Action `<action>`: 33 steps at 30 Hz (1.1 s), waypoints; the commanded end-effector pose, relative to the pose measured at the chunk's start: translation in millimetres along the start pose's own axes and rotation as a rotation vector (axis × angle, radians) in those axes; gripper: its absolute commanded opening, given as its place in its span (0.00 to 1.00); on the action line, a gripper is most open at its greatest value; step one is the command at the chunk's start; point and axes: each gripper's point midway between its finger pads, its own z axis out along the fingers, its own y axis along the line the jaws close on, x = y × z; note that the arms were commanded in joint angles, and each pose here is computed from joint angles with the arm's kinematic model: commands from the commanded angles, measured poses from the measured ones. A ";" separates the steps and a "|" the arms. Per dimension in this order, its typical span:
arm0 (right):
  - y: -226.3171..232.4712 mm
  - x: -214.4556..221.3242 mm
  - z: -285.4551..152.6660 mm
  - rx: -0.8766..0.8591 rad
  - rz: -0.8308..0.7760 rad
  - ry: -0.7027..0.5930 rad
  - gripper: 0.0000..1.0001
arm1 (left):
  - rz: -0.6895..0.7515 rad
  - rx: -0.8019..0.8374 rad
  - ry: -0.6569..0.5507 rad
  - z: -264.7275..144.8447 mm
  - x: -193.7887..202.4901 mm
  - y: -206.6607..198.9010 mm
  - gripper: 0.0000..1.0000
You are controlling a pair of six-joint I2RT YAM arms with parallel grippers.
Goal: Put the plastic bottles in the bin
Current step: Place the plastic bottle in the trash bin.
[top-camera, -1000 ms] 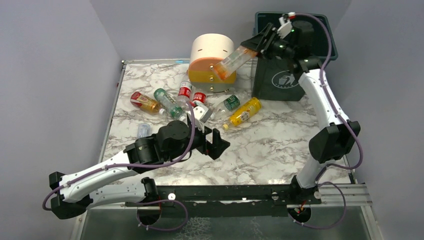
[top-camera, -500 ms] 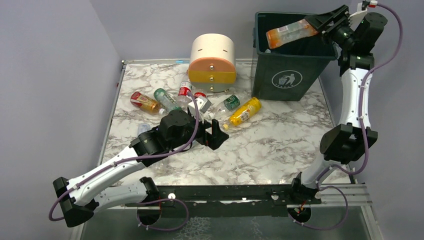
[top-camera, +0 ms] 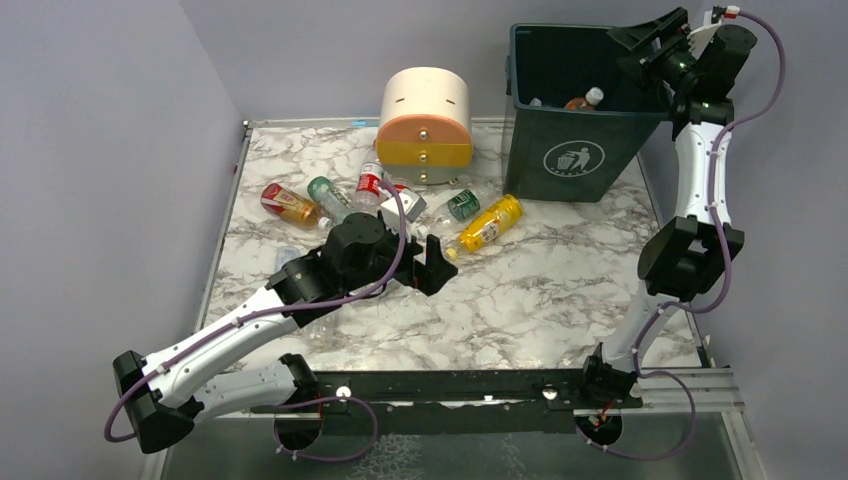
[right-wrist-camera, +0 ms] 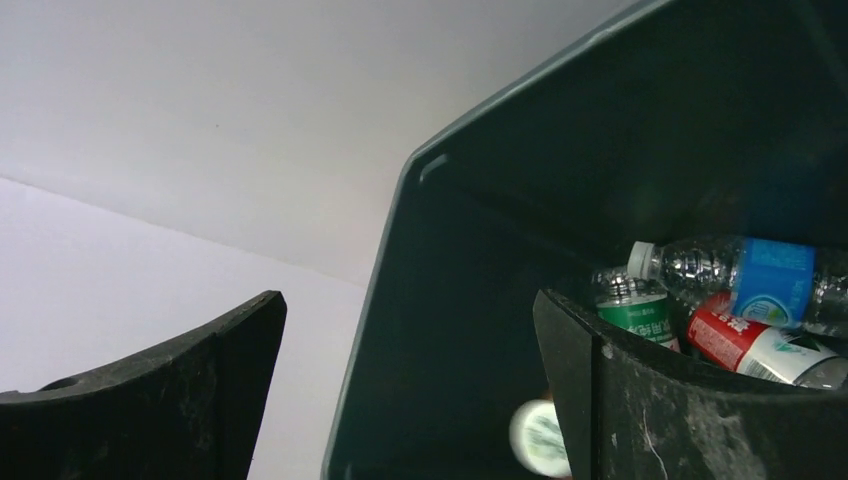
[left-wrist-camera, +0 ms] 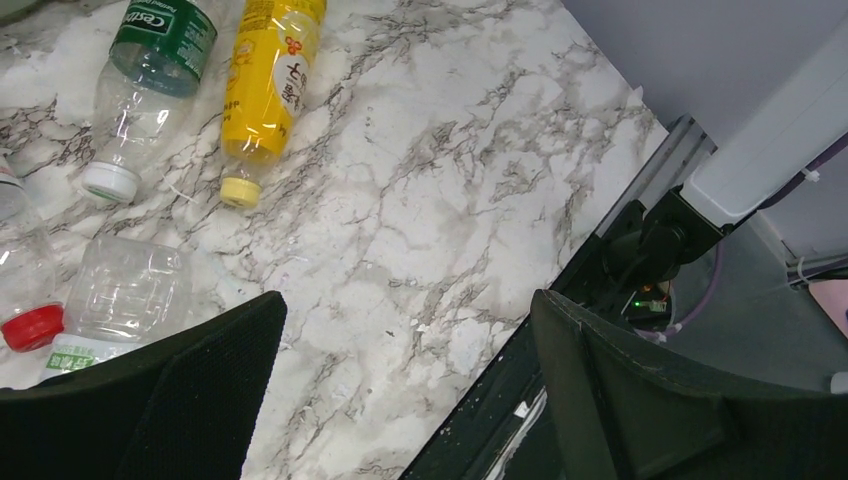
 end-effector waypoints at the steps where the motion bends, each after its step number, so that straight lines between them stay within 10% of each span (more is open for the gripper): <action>1: 18.6 -7.7 -2.5 -0.048 -0.050 -0.008 0.97 | -0.002 0.025 -0.014 1.1 -2.0 -1.5 0.99; 16: 112.7 15.2 -63.0 -0.227 -0.144 0.042 1.00 | -0.057 0.017 0.009 -9.1 25.8 7.2 0.99; 33: 133.8 176.1 -121.9 -0.293 -0.166 0.293 1.00 | -0.092 0.058 0.091 5.6 62.3 8.9 0.99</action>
